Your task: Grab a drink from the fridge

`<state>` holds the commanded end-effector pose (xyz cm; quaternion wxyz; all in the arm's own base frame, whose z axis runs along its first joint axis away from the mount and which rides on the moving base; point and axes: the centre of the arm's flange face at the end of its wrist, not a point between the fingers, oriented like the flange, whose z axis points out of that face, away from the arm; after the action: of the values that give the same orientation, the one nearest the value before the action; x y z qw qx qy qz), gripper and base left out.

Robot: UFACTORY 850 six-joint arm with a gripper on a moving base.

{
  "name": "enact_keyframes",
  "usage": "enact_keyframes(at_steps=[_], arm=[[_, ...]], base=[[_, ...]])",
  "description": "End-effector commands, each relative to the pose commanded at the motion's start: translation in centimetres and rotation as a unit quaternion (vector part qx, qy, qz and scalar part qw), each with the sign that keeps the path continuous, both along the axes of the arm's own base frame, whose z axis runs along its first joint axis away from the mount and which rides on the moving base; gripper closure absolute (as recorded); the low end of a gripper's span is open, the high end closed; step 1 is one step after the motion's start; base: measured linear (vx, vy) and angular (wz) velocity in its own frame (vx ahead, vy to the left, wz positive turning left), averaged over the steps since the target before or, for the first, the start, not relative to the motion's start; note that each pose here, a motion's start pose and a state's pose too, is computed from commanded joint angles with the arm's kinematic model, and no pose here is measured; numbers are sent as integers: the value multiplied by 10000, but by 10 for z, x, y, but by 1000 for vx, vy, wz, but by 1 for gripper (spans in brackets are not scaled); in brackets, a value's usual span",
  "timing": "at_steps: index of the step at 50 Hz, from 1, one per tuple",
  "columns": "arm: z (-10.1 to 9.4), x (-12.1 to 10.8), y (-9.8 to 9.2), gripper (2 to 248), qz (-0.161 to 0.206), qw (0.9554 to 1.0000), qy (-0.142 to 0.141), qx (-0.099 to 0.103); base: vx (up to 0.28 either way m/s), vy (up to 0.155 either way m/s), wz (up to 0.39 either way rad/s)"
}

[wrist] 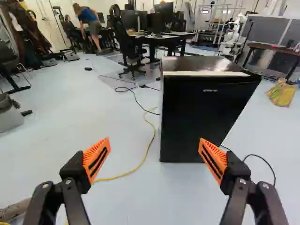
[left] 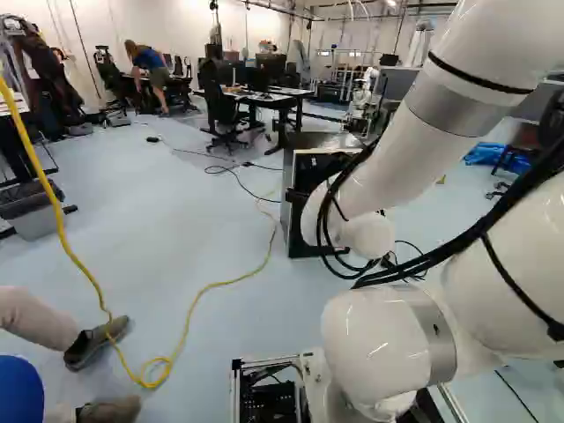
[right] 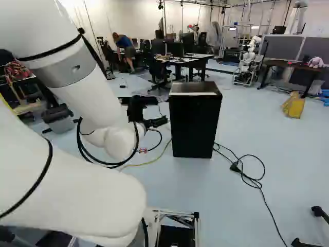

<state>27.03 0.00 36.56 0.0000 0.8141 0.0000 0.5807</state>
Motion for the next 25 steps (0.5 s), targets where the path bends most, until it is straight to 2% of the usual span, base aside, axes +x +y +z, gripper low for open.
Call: enact_keyframes(at_steps=[25], arm=[[0, 0, 0, 3, 0, 10000, 0, 0]], base=[[0, 0, 0]])
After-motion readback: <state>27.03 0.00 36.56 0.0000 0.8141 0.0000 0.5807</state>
